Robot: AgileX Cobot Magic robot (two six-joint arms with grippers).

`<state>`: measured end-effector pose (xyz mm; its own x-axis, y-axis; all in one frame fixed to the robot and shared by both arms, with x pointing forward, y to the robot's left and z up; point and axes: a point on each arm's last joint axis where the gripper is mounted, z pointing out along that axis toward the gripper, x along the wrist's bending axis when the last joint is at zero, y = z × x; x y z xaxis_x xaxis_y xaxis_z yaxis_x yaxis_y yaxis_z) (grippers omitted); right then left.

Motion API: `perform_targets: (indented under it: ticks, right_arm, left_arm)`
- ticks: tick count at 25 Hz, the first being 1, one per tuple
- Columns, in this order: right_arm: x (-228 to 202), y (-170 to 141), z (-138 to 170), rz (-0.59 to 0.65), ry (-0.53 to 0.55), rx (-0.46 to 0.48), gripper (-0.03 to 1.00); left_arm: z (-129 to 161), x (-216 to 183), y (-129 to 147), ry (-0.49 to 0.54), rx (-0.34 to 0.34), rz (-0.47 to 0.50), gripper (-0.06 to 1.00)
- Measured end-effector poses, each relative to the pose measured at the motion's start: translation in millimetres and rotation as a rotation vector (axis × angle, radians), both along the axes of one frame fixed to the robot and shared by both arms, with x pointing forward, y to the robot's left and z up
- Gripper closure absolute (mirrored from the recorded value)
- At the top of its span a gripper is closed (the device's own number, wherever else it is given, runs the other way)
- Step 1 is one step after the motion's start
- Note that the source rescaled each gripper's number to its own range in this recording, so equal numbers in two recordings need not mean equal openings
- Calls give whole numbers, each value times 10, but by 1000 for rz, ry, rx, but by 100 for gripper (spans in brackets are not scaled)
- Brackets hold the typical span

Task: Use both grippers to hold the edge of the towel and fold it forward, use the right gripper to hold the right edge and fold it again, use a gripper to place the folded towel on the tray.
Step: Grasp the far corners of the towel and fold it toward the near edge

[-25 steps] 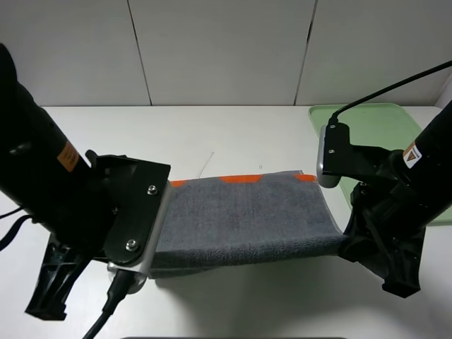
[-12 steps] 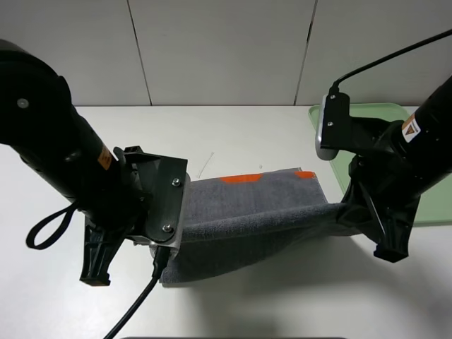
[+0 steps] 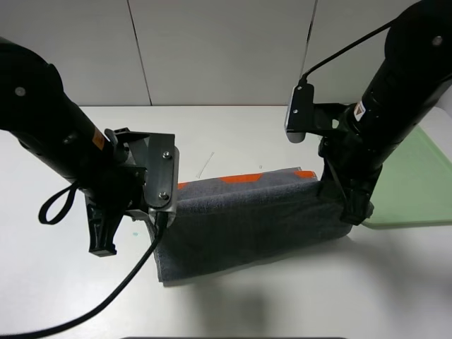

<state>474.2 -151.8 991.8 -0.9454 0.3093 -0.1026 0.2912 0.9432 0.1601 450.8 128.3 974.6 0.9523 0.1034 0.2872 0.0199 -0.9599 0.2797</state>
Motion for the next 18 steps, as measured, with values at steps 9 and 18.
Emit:
perform_targets:
  ticks: [9,18]
  right_arm:
    - [317,173,-89,10,-55,8,97]
    - [435,249,-199,19,-102,25,97]
  left_arm:
    - [22,231,222,-56,-37,111,94]
    - [-41,426,384,-98,-54,185,94]
